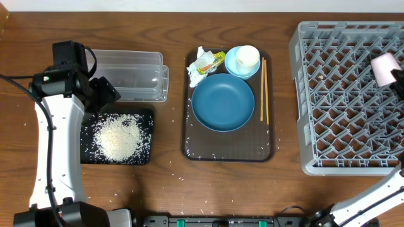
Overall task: Sort waste into correct bins and load items into the dishwasher rack
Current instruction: 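Move the right gripper back to the teal plate on the brown tray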
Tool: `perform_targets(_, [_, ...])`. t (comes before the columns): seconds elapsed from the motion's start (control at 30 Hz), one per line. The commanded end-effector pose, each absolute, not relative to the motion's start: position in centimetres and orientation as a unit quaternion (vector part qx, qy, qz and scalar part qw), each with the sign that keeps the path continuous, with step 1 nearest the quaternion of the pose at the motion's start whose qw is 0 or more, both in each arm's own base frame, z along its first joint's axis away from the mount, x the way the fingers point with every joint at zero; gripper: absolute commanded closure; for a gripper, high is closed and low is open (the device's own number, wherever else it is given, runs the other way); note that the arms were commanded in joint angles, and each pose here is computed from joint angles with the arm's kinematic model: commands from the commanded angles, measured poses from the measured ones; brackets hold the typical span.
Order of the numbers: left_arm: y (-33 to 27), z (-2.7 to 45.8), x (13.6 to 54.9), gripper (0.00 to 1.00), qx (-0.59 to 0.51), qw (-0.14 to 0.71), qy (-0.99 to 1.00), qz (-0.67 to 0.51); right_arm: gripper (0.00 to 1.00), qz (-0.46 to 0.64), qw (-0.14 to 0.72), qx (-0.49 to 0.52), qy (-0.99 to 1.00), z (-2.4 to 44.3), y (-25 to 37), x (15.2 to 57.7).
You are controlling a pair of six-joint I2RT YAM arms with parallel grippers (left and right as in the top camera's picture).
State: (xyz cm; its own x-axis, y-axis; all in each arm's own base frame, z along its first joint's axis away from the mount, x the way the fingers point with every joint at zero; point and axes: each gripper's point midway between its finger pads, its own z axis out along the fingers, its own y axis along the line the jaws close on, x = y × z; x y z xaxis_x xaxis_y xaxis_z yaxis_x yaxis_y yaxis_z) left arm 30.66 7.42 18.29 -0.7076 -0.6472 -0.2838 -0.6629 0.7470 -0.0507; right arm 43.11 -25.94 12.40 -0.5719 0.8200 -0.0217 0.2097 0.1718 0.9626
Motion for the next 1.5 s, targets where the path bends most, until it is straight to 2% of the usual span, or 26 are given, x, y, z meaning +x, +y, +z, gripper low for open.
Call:
perform_targets(0.0, [7.4,18.6,30.4,0.10,-0.358,0.148,0.922,0.027,0.84,0.482,0.292,0.393,0.726,11.4,-28.2,41.4])
perform_targets(0.23, [7.4,18.6,30.4,0.10,-0.358,0.148,0.922,0.027,0.81,0.393,0.302,0.443,0.747,14.2,-31.2,37.4])
perform_targets(0.37, [7.4,18.6,30.4,0.10,-0.358,0.148,0.922,0.027,0.79,0.346,0.330,0.451,0.753,18.3,-32.0,35.3])
perform_targets(0.53, [7.4,18.6,30.4,0.10,-0.358,0.148,0.922,0.027,0.76,0.317,0.384,0.412,0.763,24.8,-30.2,34.8])
perform_targets(0.7, [7.4,18.6,30.4,0.10,-0.358,0.148,0.922,0.027,0.76,0.281,0.406,0.369,0.787,29.0,-26.3,35.5])
perform_targets(0.77, [7.4,18.6,30.4,0.10,-0.358,0.148,0.922,0.027,0.73,0.268,0.406,0.349,0.801,30.2,-23.9,36.1])
perform_targets(0.83, [7.4,18.6,30.4,0.10,-0.358,0.148,0.922,0.027,0.56,0.255,0.407,0.305,0.822,31.3,-20.7,36.8])
perform_targets(0.9, [7.4,18.6,30.4,0.10,-0.358,0.148,0.922,0.027,0.32,0.249,0.402,0.238,0.848,32.1,-16.3,37.7])
perform_targets(0.93, [7.4,18.6,30.4,0.10,-0.358,0.148,0.922,0.027,0.27,0.251,0.397,0.202,0.859,32.3,-13.9,38.2])
perform_targets(1.13, [7.4,18.6,30.4,0.10,-0.358,0.148,0.922,0.027,0.25,0.234,0.312,0.060,0.919,29.2,-0.5,40.6])
perform_targets(1.27, [7.4,18.6,30.4,0.10,-0.358,0.148,0.922,0.027,0.19,0.211,0.256,-0.011,0.943,26.1,7.3,40.8])
perform_targets(1.37, [7.4,18.6,30.4,0.10,-0.358,0.148,0.922,0.027,0.11,0.226,0.222,-0.080,0.945,24.2,13.6,40.2])
perform_targets(1.47, [7.4,18.6,30.4,0.10,-0.358,0.148,0.922,0.027,0.09,0.227,0.196,-0.139,0.944,21.9,19.1,39.6])
